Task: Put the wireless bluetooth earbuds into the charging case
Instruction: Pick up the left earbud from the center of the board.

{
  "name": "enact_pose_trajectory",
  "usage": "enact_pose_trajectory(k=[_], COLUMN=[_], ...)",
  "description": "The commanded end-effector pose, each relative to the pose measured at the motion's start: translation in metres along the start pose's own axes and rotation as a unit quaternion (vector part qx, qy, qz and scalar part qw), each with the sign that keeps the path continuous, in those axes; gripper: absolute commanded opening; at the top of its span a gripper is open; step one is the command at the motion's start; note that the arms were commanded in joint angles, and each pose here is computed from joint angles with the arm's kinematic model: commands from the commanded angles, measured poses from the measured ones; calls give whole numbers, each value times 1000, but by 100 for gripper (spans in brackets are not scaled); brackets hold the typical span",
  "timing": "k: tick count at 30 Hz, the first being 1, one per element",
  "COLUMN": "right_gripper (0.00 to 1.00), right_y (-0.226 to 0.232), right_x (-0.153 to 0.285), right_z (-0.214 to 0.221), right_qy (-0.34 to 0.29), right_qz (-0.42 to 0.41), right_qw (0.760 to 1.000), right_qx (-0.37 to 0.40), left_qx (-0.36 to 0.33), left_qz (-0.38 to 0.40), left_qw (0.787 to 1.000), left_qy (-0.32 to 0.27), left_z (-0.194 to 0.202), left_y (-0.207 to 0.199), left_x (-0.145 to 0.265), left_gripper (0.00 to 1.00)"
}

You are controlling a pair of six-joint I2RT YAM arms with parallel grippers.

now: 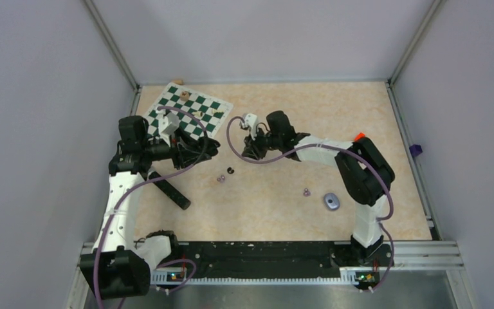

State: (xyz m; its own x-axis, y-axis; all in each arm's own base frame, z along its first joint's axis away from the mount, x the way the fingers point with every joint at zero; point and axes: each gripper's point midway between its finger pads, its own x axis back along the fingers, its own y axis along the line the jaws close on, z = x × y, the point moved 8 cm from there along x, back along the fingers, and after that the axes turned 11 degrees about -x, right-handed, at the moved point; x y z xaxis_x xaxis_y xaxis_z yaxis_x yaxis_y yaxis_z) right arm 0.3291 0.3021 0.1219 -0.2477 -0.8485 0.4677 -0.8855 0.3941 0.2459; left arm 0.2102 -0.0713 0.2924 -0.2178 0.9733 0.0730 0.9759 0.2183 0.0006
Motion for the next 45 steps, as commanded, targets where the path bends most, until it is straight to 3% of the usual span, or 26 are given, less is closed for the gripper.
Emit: enact_pose_trajectory(k=[1,7,19,45], right_gripper=[29,29,29,30], right_y=[33,41,62,46], right_x=[-27,-56,-67,-80], right_z=[-22,-13,7,20], right_qy=[-17,25,60,96], right_qz=[-66,-92,-120,-64], right_qw=[997,995,991,993], right_qx=[39,-10,-9,-33], left_qx=[-19,-19,-19,-21], left_qz=[9,11,13,13], left_qw=[1000,1000,1000,1000], left_qy=[-13,-15,-18,-19], left_z=[-10,-11,-11,-12], left_y=[-4,-5,-5,-6], left_x=[2,4,4,5], left_gripper=[0,0,0,0])
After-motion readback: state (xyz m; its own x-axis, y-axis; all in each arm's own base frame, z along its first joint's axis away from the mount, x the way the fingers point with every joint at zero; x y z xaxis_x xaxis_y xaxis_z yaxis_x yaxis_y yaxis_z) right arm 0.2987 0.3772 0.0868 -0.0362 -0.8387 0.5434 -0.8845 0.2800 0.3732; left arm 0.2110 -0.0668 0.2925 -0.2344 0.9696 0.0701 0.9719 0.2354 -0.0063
